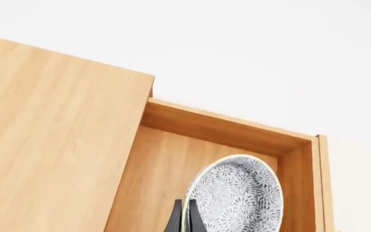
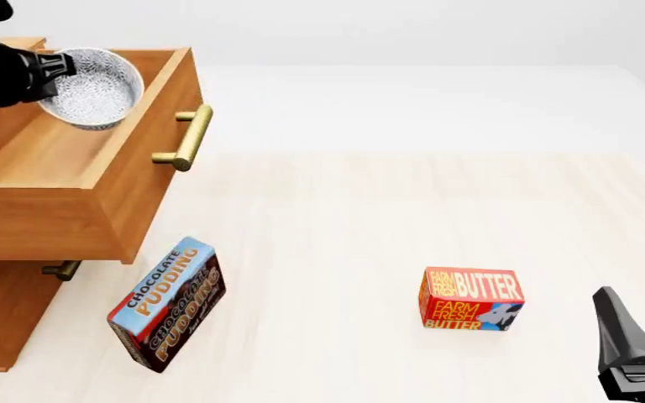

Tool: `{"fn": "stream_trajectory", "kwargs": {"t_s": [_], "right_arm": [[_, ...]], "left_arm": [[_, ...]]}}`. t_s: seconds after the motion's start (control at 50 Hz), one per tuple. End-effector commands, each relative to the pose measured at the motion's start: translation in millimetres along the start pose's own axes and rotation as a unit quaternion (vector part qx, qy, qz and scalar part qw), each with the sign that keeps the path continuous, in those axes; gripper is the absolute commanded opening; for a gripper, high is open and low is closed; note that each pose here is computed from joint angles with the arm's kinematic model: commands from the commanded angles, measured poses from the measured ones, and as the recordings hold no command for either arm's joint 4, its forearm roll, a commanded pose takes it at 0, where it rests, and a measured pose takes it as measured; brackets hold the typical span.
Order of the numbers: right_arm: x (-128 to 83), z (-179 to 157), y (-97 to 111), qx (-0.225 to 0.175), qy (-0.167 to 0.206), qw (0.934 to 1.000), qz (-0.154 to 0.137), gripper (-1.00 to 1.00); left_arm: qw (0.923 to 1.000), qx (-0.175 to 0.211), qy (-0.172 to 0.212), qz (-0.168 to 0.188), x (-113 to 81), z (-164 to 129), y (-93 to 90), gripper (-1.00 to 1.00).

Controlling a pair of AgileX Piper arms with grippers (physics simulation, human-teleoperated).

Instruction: Put the bowl in the top drawer of the cabinet.

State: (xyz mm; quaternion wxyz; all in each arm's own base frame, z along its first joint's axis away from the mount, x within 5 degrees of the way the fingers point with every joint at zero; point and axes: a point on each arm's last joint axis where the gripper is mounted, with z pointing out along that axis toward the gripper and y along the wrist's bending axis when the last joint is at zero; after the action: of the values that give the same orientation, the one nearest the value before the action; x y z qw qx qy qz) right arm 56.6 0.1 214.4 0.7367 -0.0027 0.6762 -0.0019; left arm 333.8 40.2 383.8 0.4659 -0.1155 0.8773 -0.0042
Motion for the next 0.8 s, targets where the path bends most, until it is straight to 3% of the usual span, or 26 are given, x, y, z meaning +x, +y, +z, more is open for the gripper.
{"fn": "stream_trajectory", "kwargs": {"t_s": [0.02, 0.26, 0.28, 0.62, 0.8], "right_arm": [[0.0, 0.0, 0.0, 0.000, 0.000, 1.0000, 0.000, 1.00], [0.0, 0.0, 0.0, 0.000, 0.000, 1.0000, 0.000, 1.00], [0.0, 0.0, 0.0, 0.000, 0.000, 1.0000, 0.000, 1.00], [0.0, 0.0, 0.0, 0.000, 0.000, 1.0000, 0.000, 1.00], [0.0, 0.0, 0.0, 0.000, 0.000, 1.0000, 0.000, 1.00]], "left_arm": [[0.9999, -0.007, -0.008, -0.008, -4.7, -14.7, 6.0, -1.00], [0.9999, -0.012, -0.005, -0.009, -5.7, -13.1, 9.6, -1.00], [0.9998, -0.014, -0.004, -0.009, -5.8, -12.6, 11.5, 1.00], [0.9999, -0.013, -0.002, -0.007, -4.3, -12.5, 10.6, 1.00], [0.9999, 0.001, -0.013, 0.005, -5.8, -22.2, 0.8, 1.00]]}}
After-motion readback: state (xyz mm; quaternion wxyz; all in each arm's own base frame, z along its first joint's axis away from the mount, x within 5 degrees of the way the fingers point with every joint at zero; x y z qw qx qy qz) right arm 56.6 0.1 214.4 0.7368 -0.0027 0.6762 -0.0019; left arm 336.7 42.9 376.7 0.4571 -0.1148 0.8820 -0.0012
